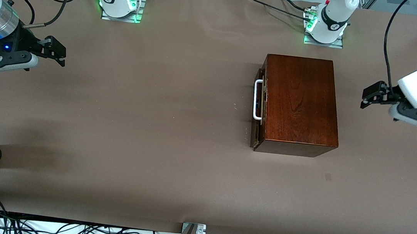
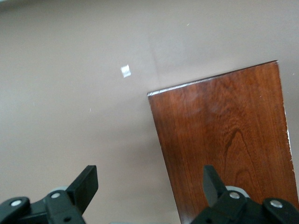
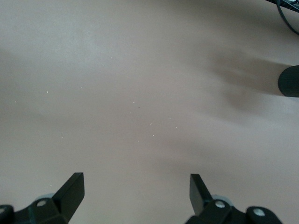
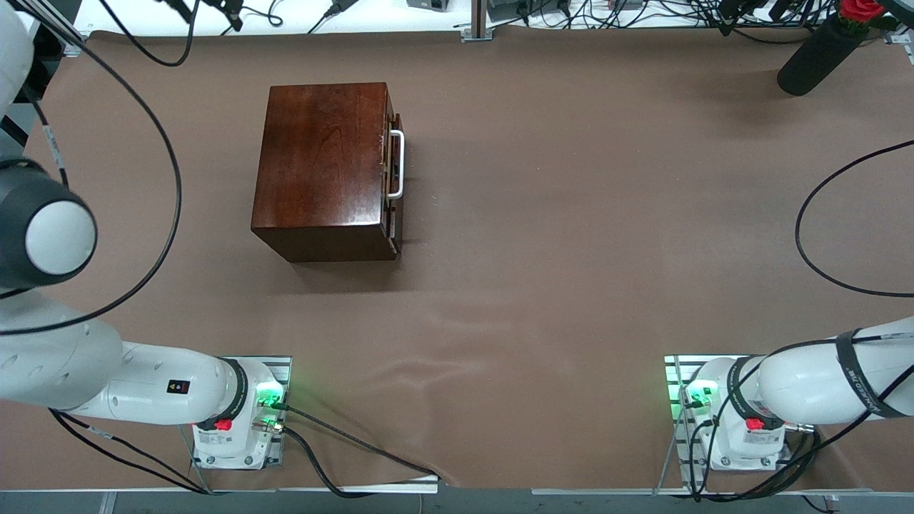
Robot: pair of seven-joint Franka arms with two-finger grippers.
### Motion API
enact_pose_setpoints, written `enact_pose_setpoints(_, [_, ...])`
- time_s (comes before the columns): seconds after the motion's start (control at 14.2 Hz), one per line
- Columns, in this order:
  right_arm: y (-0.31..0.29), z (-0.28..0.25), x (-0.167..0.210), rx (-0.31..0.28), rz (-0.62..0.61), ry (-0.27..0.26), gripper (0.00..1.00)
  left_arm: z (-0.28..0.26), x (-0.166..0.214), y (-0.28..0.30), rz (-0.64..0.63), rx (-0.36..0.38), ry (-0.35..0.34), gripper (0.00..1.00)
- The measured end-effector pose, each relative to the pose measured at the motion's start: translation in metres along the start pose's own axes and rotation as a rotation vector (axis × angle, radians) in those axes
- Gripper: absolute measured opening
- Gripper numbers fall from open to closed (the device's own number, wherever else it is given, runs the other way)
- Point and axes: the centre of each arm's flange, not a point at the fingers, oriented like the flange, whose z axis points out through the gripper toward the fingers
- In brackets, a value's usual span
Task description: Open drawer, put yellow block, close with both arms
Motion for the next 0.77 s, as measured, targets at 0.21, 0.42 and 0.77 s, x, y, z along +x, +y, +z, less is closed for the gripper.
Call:
enact_pose_setpoints(0.21, [0.0, 0.0, 0.0, 0.0, 0.0, 0.0, 1.0, 0.008, -0.027, -0.015, -0.057, -0.005, -0.028, 1.0])
enact_pose_setpoints(0.42, [0.0, 0.0, 0.0, 0.0, 0.0, 0.0, 1.0, 0.011, -0.033, -0.018, -0.065, -0.006, -0.033, 1.0])
enact_pose_setpoints(0.77, [0.0, 0.0, 0.0, -0.001, 0.0, 0.0, 1.0, 0.012, -0.033, -0.018, -0.068, -0.006, -0.034, 1.0])
